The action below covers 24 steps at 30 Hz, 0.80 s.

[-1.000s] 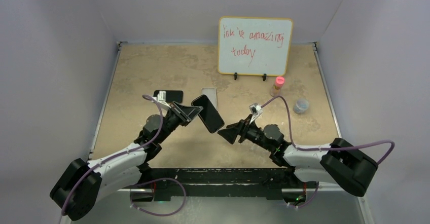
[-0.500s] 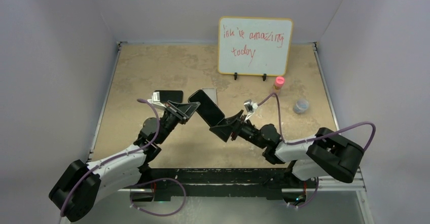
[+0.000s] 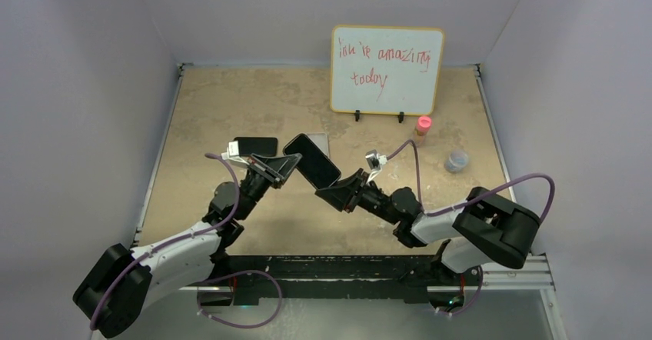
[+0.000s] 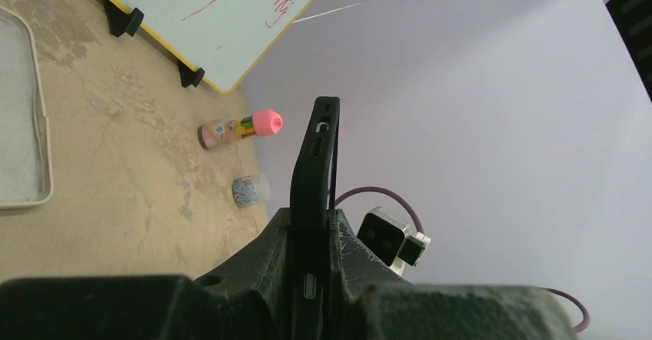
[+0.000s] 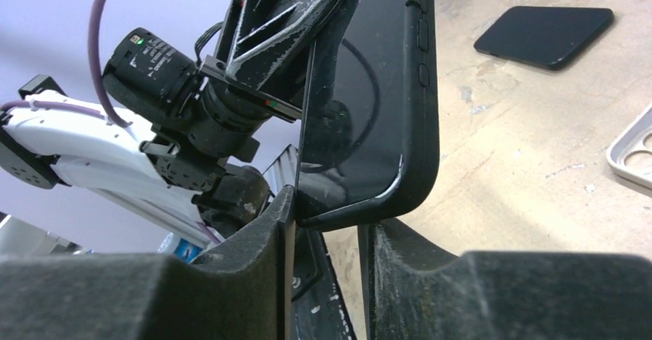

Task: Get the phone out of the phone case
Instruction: Remove the phone case from the phone.

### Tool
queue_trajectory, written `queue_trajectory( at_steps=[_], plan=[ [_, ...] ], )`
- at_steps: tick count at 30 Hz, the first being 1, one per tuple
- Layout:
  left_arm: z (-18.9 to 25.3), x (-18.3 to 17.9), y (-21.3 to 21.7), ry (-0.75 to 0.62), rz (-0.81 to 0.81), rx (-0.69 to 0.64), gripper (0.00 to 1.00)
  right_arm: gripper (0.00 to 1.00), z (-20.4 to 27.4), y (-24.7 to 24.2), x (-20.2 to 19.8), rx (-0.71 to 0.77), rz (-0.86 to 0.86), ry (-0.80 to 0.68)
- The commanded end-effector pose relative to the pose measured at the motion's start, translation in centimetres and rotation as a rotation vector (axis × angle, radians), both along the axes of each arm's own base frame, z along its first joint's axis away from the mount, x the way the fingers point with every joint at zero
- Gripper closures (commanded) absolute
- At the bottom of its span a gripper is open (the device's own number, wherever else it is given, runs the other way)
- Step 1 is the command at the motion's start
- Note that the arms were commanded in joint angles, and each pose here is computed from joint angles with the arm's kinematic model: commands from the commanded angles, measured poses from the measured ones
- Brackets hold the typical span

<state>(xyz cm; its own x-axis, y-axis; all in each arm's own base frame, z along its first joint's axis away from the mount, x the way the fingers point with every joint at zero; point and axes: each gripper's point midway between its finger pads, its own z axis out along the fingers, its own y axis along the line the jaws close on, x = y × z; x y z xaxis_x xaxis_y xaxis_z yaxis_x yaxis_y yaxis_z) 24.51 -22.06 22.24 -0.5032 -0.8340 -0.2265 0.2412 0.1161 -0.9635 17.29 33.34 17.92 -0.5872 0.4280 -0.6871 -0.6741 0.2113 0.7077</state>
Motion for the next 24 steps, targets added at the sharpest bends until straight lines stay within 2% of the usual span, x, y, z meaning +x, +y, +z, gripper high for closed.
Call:
queue_trajectory(
  at_steps=[1,7,16,24],
  plan=[
    [3.0,-1.0,-0.5,-0.055,-0.058,-0.105,1.00,0.74,3.0,0.3,-0.1,0.054,-0.001,-0.196],
    [2.0,-1.0,-1.2,0.001,-0.085,-0.070,1.00,0.85,1.3,0.3,0.1,-0.073,-0.004,-0.330],
    [0.9,-1.6,-2.2,0.054,-0.166,-0.024,1.00,0.86,-0.2,-1.1,2.2,-0.313,-0.108,-0.496],
    [0.5,-1.7,-3.1,0.069,-0.224,0.006,1.00,0.87,0.3,-1.7,2.5,-0.391,-0.124,-0.681]
  ],
)
